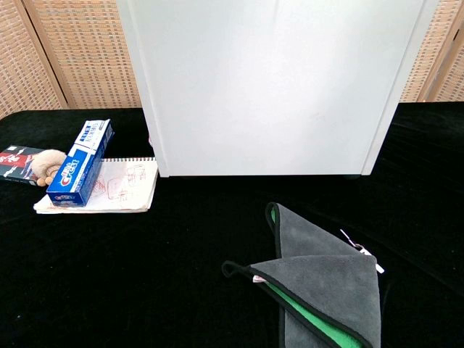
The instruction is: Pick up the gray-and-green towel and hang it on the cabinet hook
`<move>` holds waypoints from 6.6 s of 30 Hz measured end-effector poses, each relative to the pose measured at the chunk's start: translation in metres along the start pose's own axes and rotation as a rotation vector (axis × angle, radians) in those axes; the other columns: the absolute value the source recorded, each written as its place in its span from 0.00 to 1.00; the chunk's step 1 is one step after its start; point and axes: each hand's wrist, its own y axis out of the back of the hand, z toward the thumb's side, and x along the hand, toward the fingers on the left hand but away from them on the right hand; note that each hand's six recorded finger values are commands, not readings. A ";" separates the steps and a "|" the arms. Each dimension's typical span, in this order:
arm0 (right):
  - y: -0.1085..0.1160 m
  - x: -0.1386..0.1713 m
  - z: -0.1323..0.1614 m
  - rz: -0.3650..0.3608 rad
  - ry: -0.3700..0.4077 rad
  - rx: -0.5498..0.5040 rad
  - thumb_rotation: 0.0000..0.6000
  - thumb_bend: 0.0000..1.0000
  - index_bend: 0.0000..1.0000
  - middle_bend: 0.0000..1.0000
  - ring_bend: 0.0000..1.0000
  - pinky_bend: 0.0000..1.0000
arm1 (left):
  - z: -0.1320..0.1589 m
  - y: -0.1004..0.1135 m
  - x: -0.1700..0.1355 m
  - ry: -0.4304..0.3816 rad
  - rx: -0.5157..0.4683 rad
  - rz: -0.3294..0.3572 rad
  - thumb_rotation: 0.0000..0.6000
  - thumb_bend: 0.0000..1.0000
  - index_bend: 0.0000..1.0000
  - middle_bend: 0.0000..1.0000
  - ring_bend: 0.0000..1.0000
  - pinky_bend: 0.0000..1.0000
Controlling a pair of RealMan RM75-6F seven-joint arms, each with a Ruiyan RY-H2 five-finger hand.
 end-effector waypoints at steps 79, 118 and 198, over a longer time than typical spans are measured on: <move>-0.256 -0.109 0.226 0.699 0.385 0.096 1.00 0.22 0.32 0.91 0.91 1.00 | -0.024 -0.012 0.030 0.113 -0.025 -0.073 1.00 0.00 0.00 0.00 0.00 0.00; -0.180 -0.126 0.221 0.526 0.381 -0.269 1.00 0.67 0.76 1.00 0.99 1.00 | -0.018 -0.014 0.028 0.094 -0.024 -0.077 1.00 0.00 0.00 0.00 0.00 0.00; -0.042 -0.174 0.210 0.371 0.285 -0.715 1.00 0.51 0.68 1.00 1.00 1.00 | -0.016 -0.015 0.026 0.089 -0.018 -0.076 1.00 0.00 0.00 0.00 0.00 0.00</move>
